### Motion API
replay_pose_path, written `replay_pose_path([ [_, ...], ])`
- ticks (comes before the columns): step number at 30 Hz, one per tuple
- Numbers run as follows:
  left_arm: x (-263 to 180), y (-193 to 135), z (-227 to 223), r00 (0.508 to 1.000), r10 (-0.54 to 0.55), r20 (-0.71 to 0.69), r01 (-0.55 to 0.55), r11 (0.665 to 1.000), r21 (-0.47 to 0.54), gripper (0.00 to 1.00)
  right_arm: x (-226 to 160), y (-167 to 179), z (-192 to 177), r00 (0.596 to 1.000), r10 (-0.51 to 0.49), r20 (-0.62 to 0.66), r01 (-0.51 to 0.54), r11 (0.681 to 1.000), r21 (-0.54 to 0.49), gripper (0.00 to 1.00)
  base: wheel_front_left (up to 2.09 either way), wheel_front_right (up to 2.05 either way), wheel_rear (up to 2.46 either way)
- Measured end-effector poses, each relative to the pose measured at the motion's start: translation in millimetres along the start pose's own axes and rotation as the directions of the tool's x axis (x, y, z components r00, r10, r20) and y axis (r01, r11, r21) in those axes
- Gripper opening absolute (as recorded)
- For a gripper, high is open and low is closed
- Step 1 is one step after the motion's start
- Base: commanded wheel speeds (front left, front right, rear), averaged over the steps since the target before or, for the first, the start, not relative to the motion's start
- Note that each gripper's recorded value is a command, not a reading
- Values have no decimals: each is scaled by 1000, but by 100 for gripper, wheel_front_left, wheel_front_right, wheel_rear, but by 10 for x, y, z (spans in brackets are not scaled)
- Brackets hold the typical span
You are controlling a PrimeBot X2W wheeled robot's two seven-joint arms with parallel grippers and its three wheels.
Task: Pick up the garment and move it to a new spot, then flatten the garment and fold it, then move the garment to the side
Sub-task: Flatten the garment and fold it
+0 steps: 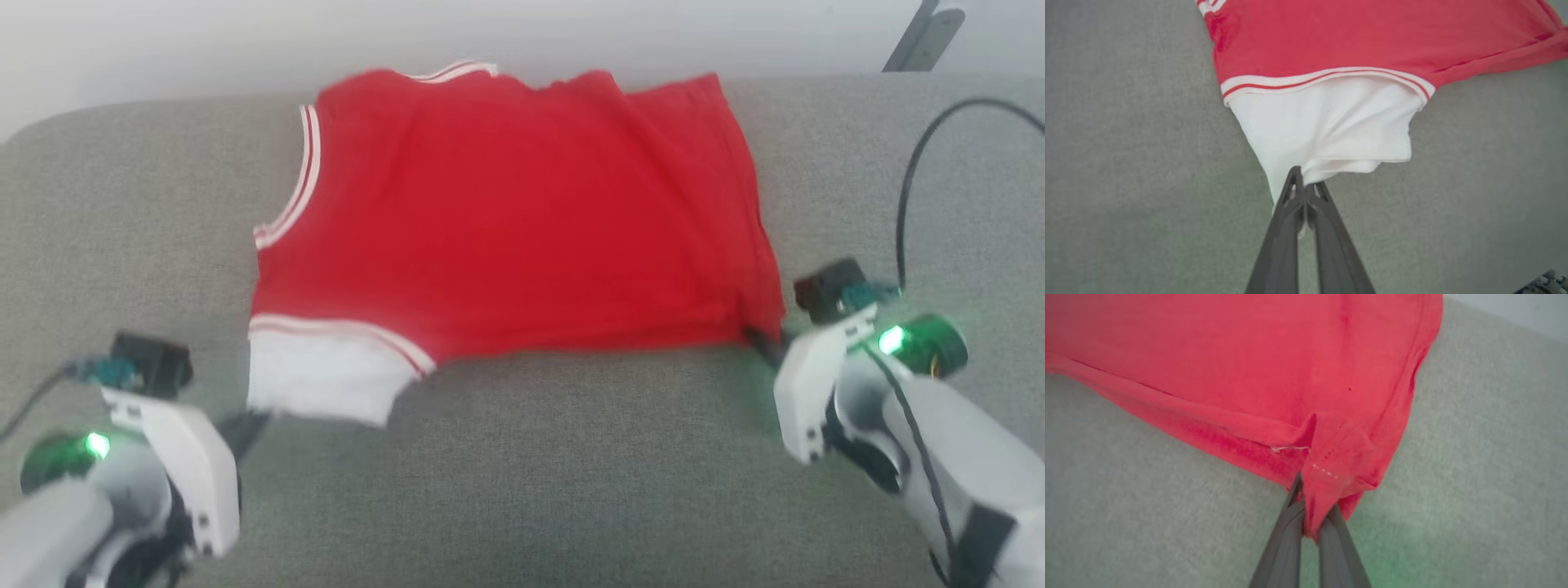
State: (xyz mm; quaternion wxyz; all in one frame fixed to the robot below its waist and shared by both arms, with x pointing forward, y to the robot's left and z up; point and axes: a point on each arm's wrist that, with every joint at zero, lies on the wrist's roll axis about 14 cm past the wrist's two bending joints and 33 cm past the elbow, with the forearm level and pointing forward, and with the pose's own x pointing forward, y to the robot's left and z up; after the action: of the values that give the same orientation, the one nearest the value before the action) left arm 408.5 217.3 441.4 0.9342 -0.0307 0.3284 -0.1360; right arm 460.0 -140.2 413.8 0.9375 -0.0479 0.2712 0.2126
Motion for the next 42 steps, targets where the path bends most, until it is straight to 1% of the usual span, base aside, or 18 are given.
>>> replay_pose_path([
  [4, -208, -155, -325, 997, -14, -79, 11, 999, -41, 0, -202, 182, -301, 992, 79, -101, -77, 997, 23, 0, 0, 0, 0],
  [6, -312, -211, -475, 993, -17, -120, 9, 998, -67, 0, -314, 280, -440, 981, 122, -151, -116, 992, 46, 0, 0, 0, 0],
  [11, -558, -342, -853, 972, -21, -233, -9, 991, -130, 0, -600, 436, -725, 947, 200, -252, -177, 978, 109, 0, 0, 0, 0],
  [14, -691, -414, -1058, 953, -28, -301, -21, 987, -160, 0, -755, 509, -878, 925, 234, -299, -197, 969, 149, 0, 0, 0, 0],
  [17, -760, -485, -1142, 944, -39, -327, -23, 983, -184, 0, -882, 537, -987, 909, 251, -332, -199, 963, 182, 0, 0, 0, 0],
  [19, -775, -498, -1136, 945, -38, -325, -24, 982, -185, 0, -935, 553, -1019, 906, 256, -337, -198, 960, 198, 0, 0, 0, 0],
  [21, -792, -504, -1123, 944, -40, -326, -19, 984, -176, 0, -956, 530, -993, 913, 246, -325, -188, 962, 199, 0, 0, 0, 0],
  [24, -779, -450, -959, 957, -20, -288, -19, 991, -133, 0, -934, 430, -850, 940, 202, -274, -158, 972, 176, 0, 0, 0, 0],
  [29, -708, -280, -386, 988, 26, -151, -25, 1000, 6, 0, -857, 301, -527, 972, 141, -187, -121, 986, 117, 0, 0, 0, 0],
  [33, -591, -260, 73, 999, -3, -47, 6, 997, 82, 0, -739, 258, -252, 984, 122, -130, -113, 991, 73, 0, 0, 0, 0],
  [35, -514, -181, 269, 1000, 3, -7, -2, 991, 135, 0, -673, 199, -162, 987, 107, -122, -102, 994, 51, 0, 0, 0, 0],
  [42, -102, 3, 614, 1000, -6, -6, 7, 985, 174, 0, -347, 37, 85, 993, 74, -97, -74, 997, -4, 0, 0, 0, 0],
])
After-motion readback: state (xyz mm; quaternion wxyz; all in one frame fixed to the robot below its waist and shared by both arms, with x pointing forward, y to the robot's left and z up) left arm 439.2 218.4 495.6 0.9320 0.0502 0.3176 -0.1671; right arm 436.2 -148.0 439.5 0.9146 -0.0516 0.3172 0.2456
